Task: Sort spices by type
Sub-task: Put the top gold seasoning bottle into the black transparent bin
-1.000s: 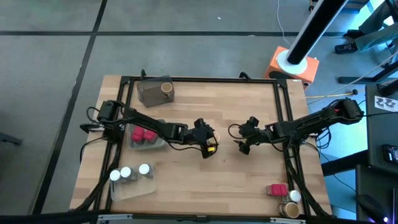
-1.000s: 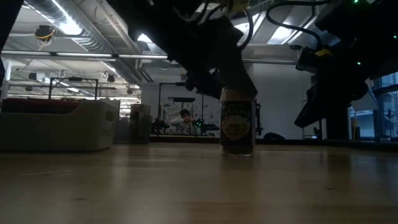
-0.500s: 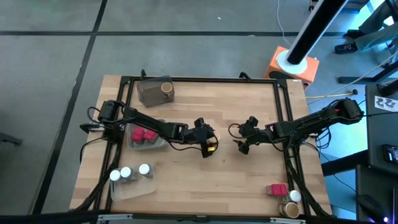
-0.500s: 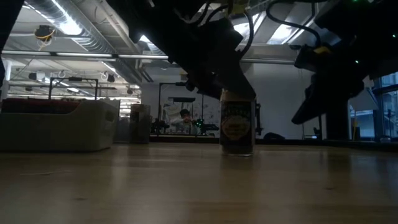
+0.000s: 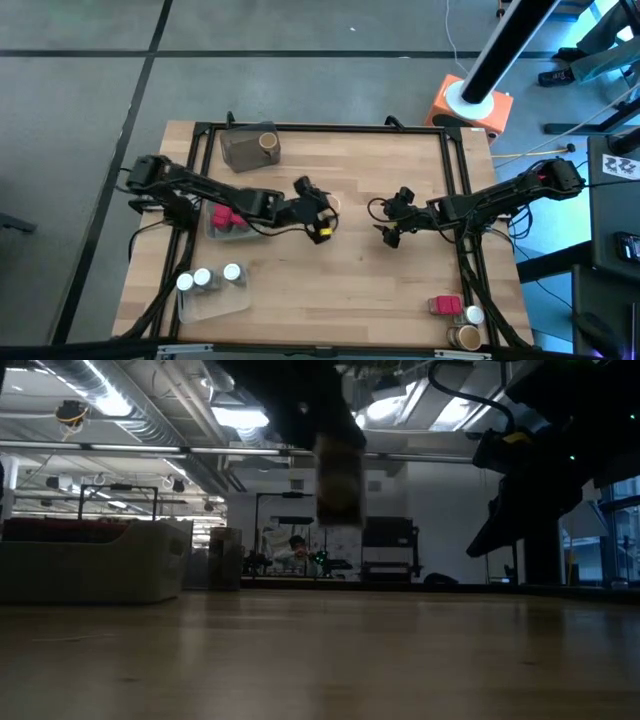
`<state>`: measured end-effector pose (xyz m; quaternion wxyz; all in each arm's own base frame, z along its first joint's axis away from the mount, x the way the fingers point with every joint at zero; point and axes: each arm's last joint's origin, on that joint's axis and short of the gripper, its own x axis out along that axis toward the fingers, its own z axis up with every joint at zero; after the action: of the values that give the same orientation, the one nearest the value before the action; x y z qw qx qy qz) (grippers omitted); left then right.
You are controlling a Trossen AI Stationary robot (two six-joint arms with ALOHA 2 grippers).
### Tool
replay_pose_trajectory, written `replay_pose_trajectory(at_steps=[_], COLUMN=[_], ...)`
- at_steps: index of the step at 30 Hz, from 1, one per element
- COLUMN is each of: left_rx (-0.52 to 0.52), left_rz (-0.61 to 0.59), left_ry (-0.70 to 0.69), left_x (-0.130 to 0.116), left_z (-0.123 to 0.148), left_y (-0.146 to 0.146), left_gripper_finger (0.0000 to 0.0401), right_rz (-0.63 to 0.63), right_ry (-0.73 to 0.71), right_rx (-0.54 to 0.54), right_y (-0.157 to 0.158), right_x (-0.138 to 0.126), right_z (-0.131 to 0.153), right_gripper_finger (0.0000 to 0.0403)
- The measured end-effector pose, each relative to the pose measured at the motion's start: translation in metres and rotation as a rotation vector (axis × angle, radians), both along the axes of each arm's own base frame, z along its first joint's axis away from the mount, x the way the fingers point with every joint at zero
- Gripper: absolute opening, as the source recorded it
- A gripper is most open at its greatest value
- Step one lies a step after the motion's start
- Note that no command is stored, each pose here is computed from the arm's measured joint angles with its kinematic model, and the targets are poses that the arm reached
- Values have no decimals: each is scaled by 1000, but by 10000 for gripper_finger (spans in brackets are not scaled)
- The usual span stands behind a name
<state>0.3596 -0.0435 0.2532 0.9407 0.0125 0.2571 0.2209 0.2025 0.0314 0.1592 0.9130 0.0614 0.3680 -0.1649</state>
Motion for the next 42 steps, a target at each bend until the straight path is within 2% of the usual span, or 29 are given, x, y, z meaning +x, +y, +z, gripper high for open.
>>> replay_pose_trajectory(at_steps=[8,17,24,30,32,37,42], left_rx=[77,191,243,182,177,124,62], left_rz=[199,495,762,974,1012,1049,1022], left_ry=[-14,39,118,113,116,229,240], left_x=[-51,-110,-141,-154,-156,-161,-157], left_z=[50,72,65,58,54,29,7], left_y=[13,33,61,88,97,118,139], left_gripper_finger=[262,262,262,263,264,265,265], right_rz=[0,-6,-17,-11,-13,-13,-11], right_ry=[-5,-7,-10,-8,-9,-9,-8], right_rx=[1,-6,-20,-28,-32,-32,-37], right_y=[0,0,-1,-1,-1,-1,-1], right_x=[0,0,0,1,1,1,1], right_z=[0,1,1,1,1,1,1], right_gripper_finger=[356,356,356,356,356,356,356])
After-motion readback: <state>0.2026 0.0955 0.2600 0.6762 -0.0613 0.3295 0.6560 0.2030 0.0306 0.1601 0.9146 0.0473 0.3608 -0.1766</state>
